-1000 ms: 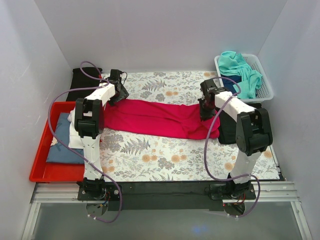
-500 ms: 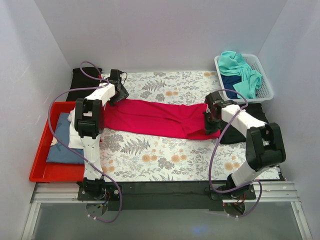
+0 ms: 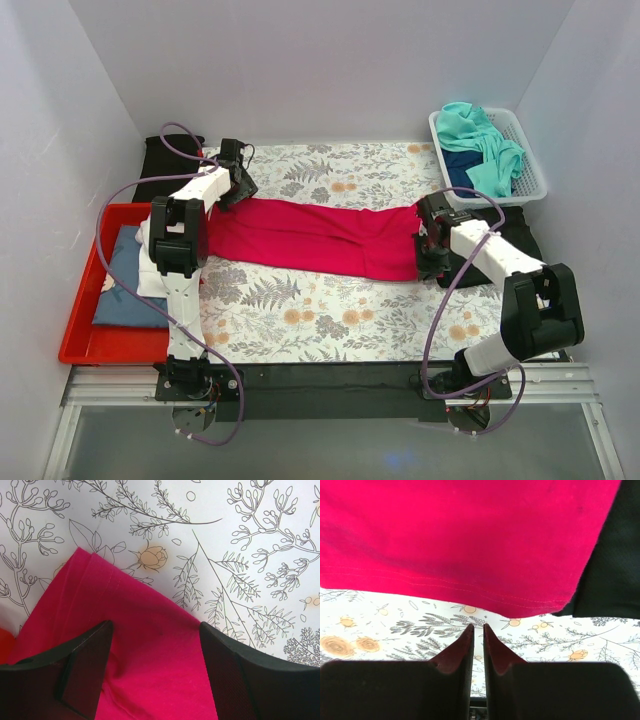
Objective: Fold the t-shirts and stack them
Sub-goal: Rotate the tshirt 90 degrees
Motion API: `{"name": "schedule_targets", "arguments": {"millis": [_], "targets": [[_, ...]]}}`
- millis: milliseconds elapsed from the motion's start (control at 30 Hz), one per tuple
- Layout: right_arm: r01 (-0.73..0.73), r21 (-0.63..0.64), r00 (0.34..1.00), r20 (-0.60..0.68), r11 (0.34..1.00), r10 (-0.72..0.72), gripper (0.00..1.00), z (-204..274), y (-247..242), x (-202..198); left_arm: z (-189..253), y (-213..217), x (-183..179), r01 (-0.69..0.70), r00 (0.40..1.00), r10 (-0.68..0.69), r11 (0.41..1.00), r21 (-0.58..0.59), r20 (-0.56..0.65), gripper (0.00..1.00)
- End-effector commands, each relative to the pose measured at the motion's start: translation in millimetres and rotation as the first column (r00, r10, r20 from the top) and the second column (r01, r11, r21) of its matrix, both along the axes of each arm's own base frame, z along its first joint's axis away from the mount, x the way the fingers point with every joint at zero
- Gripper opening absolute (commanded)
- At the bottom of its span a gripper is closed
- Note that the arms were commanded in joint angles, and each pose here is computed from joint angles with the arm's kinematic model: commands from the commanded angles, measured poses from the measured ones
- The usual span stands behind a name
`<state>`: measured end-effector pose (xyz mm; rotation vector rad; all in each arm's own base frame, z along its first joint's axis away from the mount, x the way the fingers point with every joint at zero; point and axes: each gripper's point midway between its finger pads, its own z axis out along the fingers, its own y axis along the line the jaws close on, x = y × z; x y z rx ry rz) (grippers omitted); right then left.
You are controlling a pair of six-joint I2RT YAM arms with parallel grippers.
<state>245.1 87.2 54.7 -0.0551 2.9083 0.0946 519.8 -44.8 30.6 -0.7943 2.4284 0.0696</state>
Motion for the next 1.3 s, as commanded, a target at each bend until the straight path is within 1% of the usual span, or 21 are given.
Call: {"name": "schedule_targets", "arguments": {"millis": [0, 100, 133, 200, 233, 300, 333, 367, 500, 700, 733, 767, 833, 867, 967, 1000, 1067, 1100, 1133, 1200, 1267], "targets": [[0.006, 0.052, 0.991, 0.131, 0.999, -0.013, 0.19, 40.7, 12.3, 32.1, -6.9, 5.0, -6.9, -0.003, 1.000, 0.003, 1.000, 0.018, -0.024, 0.68], [0.010, 0.046, 0.985, 0.174, 0.999, -0.018, 0.21, 53.4, 16.3, 56.7, 1.7, -0.7, -5.8, 0.023, 1.000, -0.023, 1.000, -0.004, -0.005, 0.68], [0.012, 0.036, 0.988, 0.153, 0.999, -0.018, 0.21, 46.0, 17.5, 62.4, 17.7, -3.5, 0.5, 0.035, 0.998, -0.034, 0.999, -0.017, 0.047, 0.68], [0.009, 0.051, 0.981, 0.195, 0.999, -0.018, 0.21, 50.8, 24.9, 85.1, 26.0, -7.9, -3.3, 0.070, 0.994, -0.067, 0.997, -0.026, 0.082, 0.68], [0.009, 0.043, 0.983, 0.181, 0.999, -0.017, 0.21, 41.0, 26.8, 93.1, 49.3, -9.2, 3.5, 0.080, 0.985, -0.074, 0.996, -0.028, 0.156, 0.68], [0.010, 0.048, 0.977, 0.211, 0.999, -0.020, 0.22, 41.8, 33.4, 117.1, 61.1, -12.1, 1.5, 0.097, 0.979, -0.090, 0.995, -0.032, 0.182, 0.68], [0.012, 0.037, 0.985, 0.171, 0.999, -0.018, 0.22, 23.8, 35.6, 123.0, 67.8, -12.3, 2.0, 0.102, 0.976, -0.094, 0.994, -0.031, 0.194, 0.68], [0.008, 0.048, 0.981, 0.192, 0.999, -0.017, 0.22, 26.9, 41.0, 137.7, 78.0, -14.0, 0.5, 0.111, 0.972, -0.104, 0.993, -0.025, 0.209, 0.68], [0.012, 0.027, 0.992, 0.129, 1.000, -0.015, 0.21, -17.0, 48.8, 164.6, 93.0, -14.4, -7.6, 0.116, 0.968, -0.108, 0.993, -0.025, 0.229, 0.68], [0.006, -0.004, 0.993, 0.121, 1.000, -0.005, 0.21, -47.0, 54.7, 201.9, 115.4, -19.1, -21.0, 0.141, 0.958, -0.123, 0.989, -0.053, 0.258, 0.69], [0.007, -0.014, 0.996, 0.092, 1.000, -0.006, 0.21, -63.3, 53.8, 203.9, 117.5, -19.9, -23.1, 0.144, 0.957, -0.124, 0.988, -0.058, 0.261, 0.69], [0.011, -0.001, 0.992, 0.124, 1.000, -0.011, 0.21, -56.2, 58.5, 220.5, 119.3, -23.4, -26.4, 0.163, 0.955, -0.139, 0.984, -0.072, 0.262, 0.69], [0.020, -0.003, 0.996, 0.087, 1.000, -0.020, 0.21, -75.9, 57.7, 227.7, 128.9, -26.9, -32.5, 0.180, 0.949, -0.151, 0.980, -0.084, 0.275, 0.69], [0.022, 0.015, 0.991, 0.130, 1.000, -0.023, 0.22, -64.2, 62.8, 247.8, 127.3, -30.2, -37.4, 0.196, 0.949, -0.163, 0.976, -0.100, 0.268, 0.69], [0.046, 0.039, 0.990, 0.133, 0.998, -0.051, 0.23, -77.9, 63.5, 271.9, 133.5, -34.7, -51.3, 0.226, 0.944, -0.188, 0.967, -0.117, 0.273, 0.69], [0.053, 0.070, 0.979, 0.191, 0.996, -0.066, 0.24, -63.3, 64.7, 294.7, 134.4, -38.3, -55.4, 0.244, 0.941, -0.202, 0.961, -0.129, 0.273, 0.69], [0.046, 0.123, 0.977, 0.202, 0.991, -0.071, 0.26, -73.1, 70.8, 310.7, 138.7, -41.0, -64.2, 0.270, 0.934, -0.225, 0.954, -0.133, 0.277, 0.69], [0.037, 0.165, 0.965, 0.249, 0.986, -0.078, 0.26, -59.7, 71.5, 328.6, 133.8, -42.9, -69.6, 0.281, 0.935, -0.237, 0.950, -0.140, 0.264, 0.69], [0.021, 0.208, 0.966, 0.249, 0.978, -0.074, 0.29, -63.3, 77.1, 332.3, 132.9, -44.7, -73.6, 0.293, 0.933, -0.249, 0.945, -0.143, 0.260, 0.69], [-0.021, 0.275, 0.945, 0.318, 0.961, -0.070, 0.31, -45.0, 81.8, 346.7, 133.5, -46.5, -81.0, 0.313, 0.927, -0.269, 0.939, -0.145, 0.261, 0.69], [-0.076, 0.279, 0.912, 0.407, 0.957, -0.046, 0.32, -21.6, 83.9, 358.7, 133.3, -45.7, -83.7, 0.321, 0.924, -0.279, 0.937, -0.136, 0.262, 0.69]]}}
